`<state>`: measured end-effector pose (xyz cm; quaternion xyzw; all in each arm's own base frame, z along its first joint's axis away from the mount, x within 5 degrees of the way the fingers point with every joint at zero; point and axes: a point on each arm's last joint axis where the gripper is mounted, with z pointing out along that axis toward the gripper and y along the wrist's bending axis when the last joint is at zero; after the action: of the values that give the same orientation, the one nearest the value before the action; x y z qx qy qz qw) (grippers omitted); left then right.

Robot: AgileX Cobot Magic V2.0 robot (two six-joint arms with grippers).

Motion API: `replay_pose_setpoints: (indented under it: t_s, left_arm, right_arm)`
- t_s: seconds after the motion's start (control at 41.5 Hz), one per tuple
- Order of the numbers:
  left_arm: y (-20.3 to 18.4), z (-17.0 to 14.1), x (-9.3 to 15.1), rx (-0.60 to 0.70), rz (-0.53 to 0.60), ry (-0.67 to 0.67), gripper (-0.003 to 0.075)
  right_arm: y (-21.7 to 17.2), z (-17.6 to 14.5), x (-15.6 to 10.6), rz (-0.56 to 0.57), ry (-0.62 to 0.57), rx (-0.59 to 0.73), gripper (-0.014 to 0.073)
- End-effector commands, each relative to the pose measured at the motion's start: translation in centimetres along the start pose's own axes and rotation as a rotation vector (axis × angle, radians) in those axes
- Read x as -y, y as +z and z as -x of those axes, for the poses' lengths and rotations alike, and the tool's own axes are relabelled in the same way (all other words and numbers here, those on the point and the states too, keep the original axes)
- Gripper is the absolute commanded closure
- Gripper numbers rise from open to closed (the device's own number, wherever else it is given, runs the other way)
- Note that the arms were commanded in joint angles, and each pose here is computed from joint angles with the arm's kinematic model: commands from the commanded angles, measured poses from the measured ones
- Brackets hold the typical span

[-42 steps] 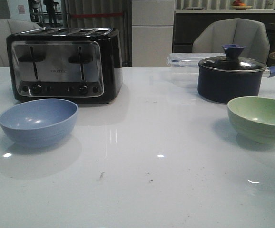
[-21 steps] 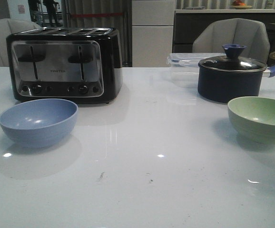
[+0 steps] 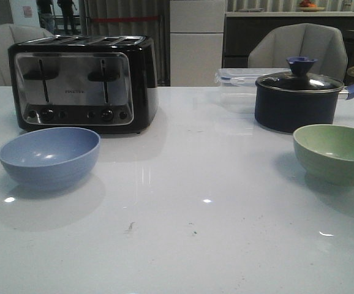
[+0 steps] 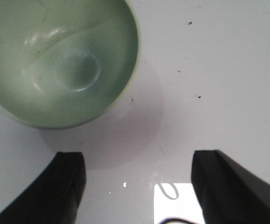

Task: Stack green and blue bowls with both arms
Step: 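Lower the right gripper to the pale green bowl rim and grasp it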

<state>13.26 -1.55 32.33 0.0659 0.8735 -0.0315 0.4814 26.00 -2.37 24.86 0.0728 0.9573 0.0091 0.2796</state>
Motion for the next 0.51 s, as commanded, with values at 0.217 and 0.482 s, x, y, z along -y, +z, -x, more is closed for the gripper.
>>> replay_pose_setpoints:
  t_s: [0.217,0.482]
  left_arm:
    - [-0.6,1.6,0.1,0.097,-0.003,-0.010,0.0213]
    - [-0.6,1.6,0.1,0.095,-0.004,-0.010,0.0213]
  right_arm:
    - [3.8,6.6,0.3,0.003,0.023,-0.037,0.0027]
    - [8.4,8.6,0.4,0.002,0.016,-0.138,0.0156]
